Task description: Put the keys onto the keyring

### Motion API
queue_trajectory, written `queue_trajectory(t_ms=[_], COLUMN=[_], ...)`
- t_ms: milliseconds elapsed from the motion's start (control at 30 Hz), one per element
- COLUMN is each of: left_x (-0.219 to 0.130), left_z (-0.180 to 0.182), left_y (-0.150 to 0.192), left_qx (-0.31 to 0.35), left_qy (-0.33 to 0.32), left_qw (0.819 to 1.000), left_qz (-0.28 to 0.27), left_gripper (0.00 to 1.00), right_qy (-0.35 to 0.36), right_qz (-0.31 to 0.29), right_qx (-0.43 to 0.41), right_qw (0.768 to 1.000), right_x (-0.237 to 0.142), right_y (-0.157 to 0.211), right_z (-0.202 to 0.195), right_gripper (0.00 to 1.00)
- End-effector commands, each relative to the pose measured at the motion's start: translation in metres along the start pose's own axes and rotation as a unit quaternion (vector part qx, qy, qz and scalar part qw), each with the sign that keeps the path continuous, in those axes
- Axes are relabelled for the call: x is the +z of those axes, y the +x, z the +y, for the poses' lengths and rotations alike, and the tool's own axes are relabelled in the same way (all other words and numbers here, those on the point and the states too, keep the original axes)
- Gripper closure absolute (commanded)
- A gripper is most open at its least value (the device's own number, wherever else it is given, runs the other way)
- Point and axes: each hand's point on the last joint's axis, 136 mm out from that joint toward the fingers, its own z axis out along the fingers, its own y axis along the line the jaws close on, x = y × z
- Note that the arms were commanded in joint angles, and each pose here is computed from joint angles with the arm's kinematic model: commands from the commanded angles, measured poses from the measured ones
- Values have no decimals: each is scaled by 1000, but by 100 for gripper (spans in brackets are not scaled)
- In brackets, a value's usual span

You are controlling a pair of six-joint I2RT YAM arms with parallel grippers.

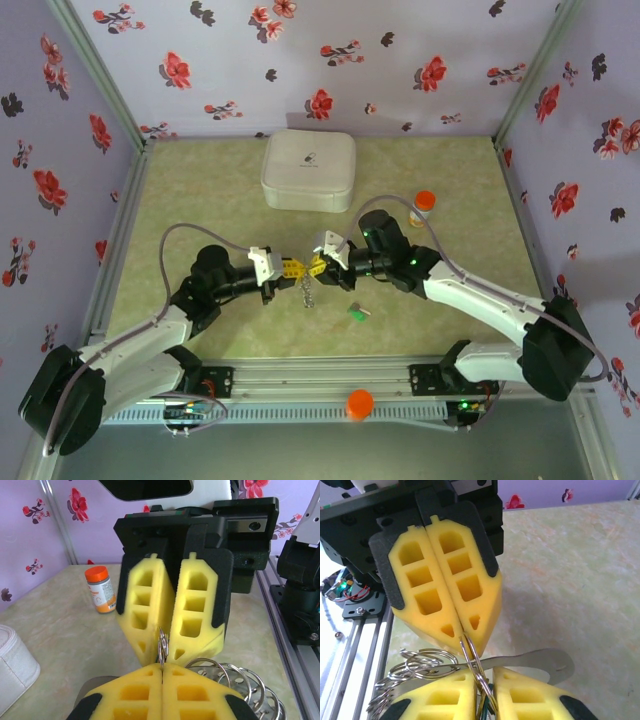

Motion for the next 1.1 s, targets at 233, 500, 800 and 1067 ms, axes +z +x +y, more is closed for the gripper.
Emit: queue_trajectory(t_ms=[233,500,800,1067], left_x=[0,-1,-4,1], left_z=[-3,3,7,5], left_y=[-6,-5,4,0], left_qx=[8,9,44,45], left_qy=[9,-11,-19,-13], left_qw=[1000,1000,997,997], left_qz=[-19,-13,67,68], left_gripper=[100,64,64,62], right_qy=[-21,-18,5,30], right_qz=[-26,-23,70,92], right_qx=[-13,-19,-33,-30], right_qw=[999,999,997,995], right_x=[-6,-10,-8,-1], right_y=[-16,-19,-6,-13], right_z=[7,7,1,-3], right_gripper=[85,100,100,100])
